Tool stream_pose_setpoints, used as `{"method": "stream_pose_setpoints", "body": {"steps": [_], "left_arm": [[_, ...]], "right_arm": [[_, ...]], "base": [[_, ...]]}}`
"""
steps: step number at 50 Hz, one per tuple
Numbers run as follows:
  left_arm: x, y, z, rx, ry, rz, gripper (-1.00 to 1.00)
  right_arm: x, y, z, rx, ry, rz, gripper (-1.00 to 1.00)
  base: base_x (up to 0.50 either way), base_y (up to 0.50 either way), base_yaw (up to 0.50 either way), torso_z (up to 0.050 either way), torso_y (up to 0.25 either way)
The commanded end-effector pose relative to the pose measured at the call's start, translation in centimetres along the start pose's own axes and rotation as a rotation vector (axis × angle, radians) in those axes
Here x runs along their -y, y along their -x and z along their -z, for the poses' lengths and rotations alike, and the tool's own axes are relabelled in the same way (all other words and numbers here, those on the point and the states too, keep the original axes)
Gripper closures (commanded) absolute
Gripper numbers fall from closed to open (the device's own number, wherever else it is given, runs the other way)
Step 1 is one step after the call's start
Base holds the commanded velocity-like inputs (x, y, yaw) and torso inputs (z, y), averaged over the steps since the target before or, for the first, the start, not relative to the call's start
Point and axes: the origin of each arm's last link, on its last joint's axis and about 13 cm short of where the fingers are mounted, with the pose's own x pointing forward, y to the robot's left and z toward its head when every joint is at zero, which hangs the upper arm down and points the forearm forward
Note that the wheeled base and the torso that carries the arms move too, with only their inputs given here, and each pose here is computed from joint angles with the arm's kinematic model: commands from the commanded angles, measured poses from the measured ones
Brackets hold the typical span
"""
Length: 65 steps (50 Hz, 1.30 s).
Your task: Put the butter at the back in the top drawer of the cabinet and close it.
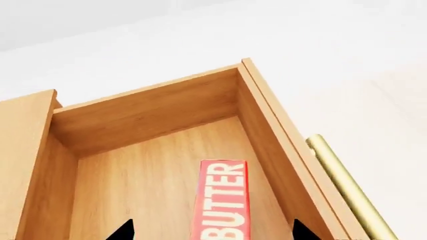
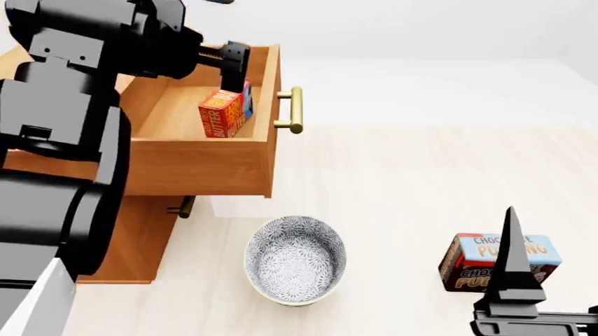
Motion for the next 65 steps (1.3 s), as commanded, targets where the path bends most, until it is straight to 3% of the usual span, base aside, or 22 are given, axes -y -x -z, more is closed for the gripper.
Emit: {"method": "stream_pose_setpoints", "body": {"steps": [1, 10, 18, 36, 54, 65], "left_arm": [[1.6, 2.6, -0.9, 0.089, -0.034, 0.013, -1.0], [4.7, 4.9, -0.8, 0.153, -0.093, 0.117, -1.0], [7.6, 5.6, 0.3, 0.15, -0.149, 0.228, -1.0], [13.5, 5.1, 3.5, 0.139, -0.185, 0.329, -1.0], [17.9, 2.8, 6.5, 0.143, -0.181, 0.312, -1.0], [18.7, 0.6, 7.5, 0.114, -0.18, 0.159, -1.0]], "right_arm": [[-0.1, 0.2, -0.2, 0.004, 0.003, 0.001, -1.0], [-0.2, 0.6, -0.2, 0.002, 0.01, 0.011, -1.0], [-0.3, 1.1, 0.0, -0.004, 0.015, 0.029, -1.0], [-0.3, 1.5, 0.2, -0.008, 0.013, 0.039, -1.0], [-0.2, 1.6, 0.5, -0.016, 0.004, 0.047, -1.0], [-0.2, 1.7, 0.6, -0.017, 0.005, 0.046, -1.0]], "base": [[0.0, 0.0, 0.0, 0.0, 0.0], [0.0, 0.0, 0.0, 0.0, 0.0], [0.0, 0.0, 0.0, 0.0, 0.0], [0.0, 0.0, 0.0, 0.0, 0.0], [0.0, 0.0, 0.0, 0.0, 0.0], [0.0, 0.0, 0.0, 0.0, 0.0]]}}
